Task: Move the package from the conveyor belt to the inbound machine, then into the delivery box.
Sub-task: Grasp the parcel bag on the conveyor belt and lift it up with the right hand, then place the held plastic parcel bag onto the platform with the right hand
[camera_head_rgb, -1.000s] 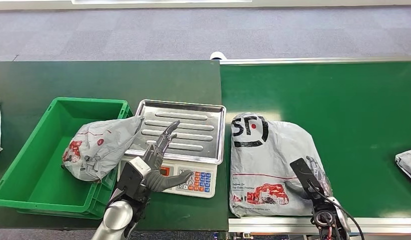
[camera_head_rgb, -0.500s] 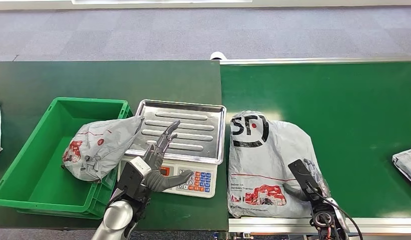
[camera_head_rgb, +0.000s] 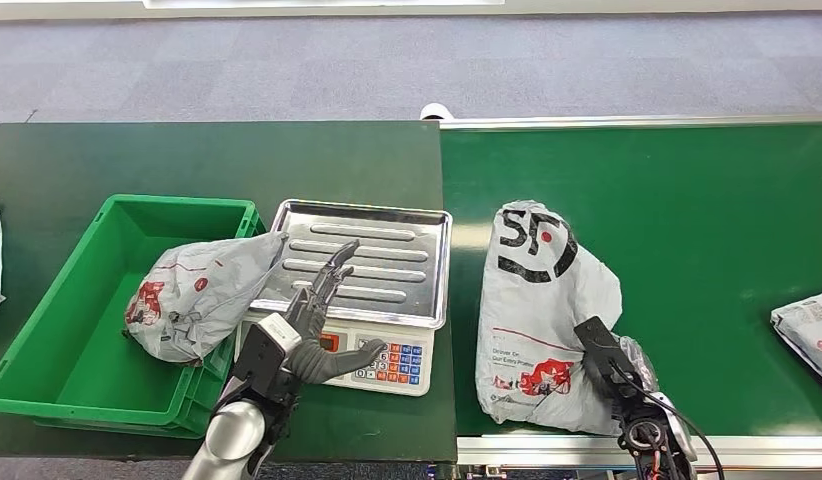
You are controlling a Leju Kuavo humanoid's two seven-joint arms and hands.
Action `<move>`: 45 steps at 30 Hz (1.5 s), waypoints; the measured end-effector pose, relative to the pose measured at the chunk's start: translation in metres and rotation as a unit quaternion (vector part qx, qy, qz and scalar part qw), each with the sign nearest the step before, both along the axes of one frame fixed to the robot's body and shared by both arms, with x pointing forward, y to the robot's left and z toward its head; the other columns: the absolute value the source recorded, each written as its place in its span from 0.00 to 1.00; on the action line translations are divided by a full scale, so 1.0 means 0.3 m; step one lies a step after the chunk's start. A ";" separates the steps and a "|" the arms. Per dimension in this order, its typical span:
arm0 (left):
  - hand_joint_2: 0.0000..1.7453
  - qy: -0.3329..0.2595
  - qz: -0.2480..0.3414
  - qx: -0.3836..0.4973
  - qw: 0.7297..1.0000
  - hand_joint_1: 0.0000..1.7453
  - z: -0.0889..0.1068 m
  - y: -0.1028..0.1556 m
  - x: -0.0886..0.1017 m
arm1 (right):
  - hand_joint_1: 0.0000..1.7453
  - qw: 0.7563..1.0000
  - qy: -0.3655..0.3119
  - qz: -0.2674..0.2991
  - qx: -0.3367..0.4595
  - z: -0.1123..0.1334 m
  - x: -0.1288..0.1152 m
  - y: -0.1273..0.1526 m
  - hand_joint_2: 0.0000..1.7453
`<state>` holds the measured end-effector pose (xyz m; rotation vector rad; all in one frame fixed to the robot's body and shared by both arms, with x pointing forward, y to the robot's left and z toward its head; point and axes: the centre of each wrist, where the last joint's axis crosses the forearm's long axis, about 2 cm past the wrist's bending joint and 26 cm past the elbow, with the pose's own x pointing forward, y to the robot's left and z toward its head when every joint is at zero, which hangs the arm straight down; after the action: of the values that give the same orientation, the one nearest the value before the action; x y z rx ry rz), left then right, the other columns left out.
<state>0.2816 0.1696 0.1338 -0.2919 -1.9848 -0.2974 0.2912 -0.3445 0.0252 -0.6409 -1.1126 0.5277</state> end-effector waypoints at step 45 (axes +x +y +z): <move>1.00 -0.036 -0.010 -0.023 0.999 0.00 0.011 -0.024 0.020 | 1.00 0.835 -0.488 0.213 -0.139 0.729 0.245 -0.005 1.00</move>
<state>0.2878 0.1625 0.1372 -0.3353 -2.0622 -0.2791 0.3647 -0.3460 0.2438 -0.9627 -2.2107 0.7810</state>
